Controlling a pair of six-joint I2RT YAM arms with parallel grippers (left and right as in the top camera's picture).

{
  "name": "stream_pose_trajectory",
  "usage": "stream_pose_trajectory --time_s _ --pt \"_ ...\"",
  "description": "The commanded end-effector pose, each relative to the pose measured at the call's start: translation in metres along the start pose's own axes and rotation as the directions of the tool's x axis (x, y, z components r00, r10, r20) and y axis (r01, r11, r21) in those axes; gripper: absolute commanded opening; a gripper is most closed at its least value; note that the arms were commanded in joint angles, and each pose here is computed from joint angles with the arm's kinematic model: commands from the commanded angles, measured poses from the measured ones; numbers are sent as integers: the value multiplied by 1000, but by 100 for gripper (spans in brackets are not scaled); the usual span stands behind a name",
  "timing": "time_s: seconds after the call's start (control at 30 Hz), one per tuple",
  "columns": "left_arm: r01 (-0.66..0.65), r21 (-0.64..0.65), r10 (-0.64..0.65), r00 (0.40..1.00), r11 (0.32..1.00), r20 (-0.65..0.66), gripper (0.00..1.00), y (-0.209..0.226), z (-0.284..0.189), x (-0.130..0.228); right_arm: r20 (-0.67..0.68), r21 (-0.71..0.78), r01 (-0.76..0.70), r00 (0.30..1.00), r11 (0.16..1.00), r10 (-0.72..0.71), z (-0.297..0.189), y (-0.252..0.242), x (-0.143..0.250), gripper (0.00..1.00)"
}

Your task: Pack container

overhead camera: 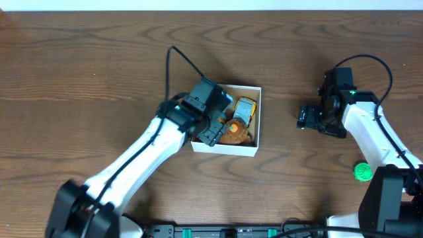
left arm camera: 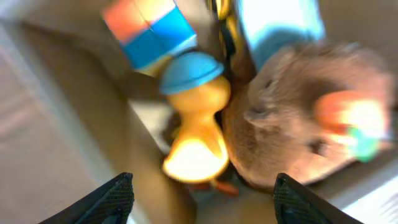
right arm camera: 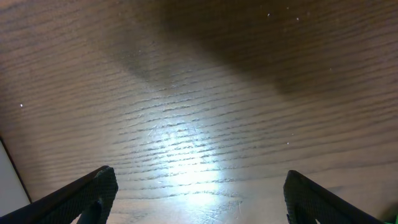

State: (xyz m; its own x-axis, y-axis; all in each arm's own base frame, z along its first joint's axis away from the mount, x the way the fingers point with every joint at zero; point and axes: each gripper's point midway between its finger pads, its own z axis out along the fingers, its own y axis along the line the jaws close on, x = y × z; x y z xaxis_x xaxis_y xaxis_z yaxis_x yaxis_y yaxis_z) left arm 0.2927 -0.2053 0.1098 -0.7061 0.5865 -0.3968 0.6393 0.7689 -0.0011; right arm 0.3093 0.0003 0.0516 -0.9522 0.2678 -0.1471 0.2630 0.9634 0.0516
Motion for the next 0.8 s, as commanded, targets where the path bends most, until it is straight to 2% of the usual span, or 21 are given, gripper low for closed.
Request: stream_pose_trajectory --time_s 0.0,0.13,0.3,0.43,0.53,0.67,0.77 --pt "68 -113 -44 980 991 196 72 21 -62 -37 6 -6 10 1000 1000 -10 -2 1 -3 87" --pt "239 -255 -166 946 937 277 73 62 -103 -26 15 -8 10 1000 1000 -10 -3 1 -4 87" --pt "477 -295 -396 870 828 295 79 112 -127 14 96 -10 -30 995 999 31 -37 -7 -25 90" --pt "605 -318 -538 796 730 279 82 146 -128 45 193 29 -221 958 975 212 -87 -41 -38 93" --pt "692 -247 -643 722 679 254 84 160 -121 59 234 30 -416 887 909 398 -117 -76 -26 99" --pt "783 -223 -746 622 581 240 86 179 -116 78 225 47 -543 823 838 521 -130 -112 -5 99" --pt "818 -240 -793 570 523 215 87 193 -110 94 192 82 -609 787 789 587 -128 -138 12 99"
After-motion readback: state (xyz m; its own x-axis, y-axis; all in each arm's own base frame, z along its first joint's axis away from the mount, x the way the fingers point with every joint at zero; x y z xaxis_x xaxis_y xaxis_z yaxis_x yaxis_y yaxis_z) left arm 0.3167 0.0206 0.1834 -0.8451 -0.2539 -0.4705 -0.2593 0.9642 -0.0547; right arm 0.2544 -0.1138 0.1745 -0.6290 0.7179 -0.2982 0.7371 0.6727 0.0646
